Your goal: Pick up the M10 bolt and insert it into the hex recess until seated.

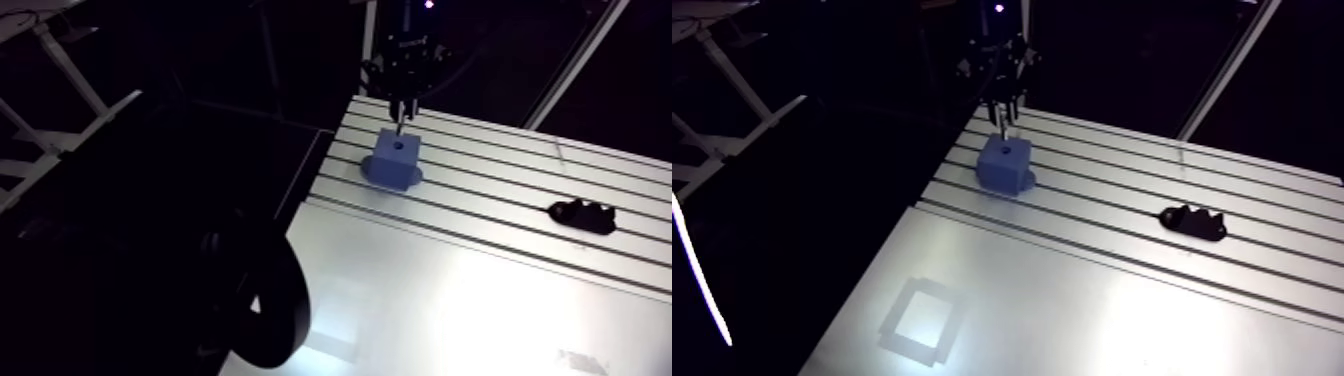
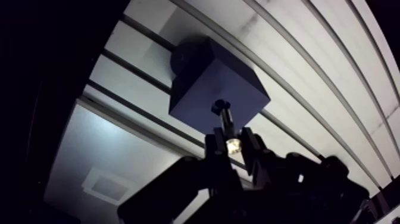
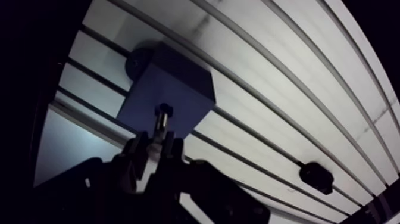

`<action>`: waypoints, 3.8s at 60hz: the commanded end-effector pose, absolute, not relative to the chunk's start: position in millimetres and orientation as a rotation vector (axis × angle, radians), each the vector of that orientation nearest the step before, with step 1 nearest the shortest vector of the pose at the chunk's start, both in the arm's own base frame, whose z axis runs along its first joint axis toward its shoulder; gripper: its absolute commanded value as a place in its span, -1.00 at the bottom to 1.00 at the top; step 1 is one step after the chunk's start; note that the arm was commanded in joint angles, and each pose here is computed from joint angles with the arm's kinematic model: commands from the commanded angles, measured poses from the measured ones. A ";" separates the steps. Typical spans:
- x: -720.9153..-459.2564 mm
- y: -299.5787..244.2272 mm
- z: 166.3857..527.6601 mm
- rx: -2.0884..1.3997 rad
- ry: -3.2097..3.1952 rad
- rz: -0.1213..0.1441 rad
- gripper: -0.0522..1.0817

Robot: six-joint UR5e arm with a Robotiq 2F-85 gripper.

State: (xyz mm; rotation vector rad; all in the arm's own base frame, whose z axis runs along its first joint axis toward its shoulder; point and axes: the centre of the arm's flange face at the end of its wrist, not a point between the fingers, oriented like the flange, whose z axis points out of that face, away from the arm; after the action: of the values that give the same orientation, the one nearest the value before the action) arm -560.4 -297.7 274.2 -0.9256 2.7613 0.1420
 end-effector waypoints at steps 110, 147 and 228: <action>-561.4 -296.2 250.3 -0.913 2.726 0.134 0.99; -563.7 -296.9 244.6 -0.913 2.718 0.134 0.99; -562.5 -298.1 240.7 -0.929 2.702 0.136 0.01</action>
State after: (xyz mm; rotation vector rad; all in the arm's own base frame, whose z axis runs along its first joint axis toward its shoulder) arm -562.7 -297.9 240.6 -0.9278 2.7038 0.1352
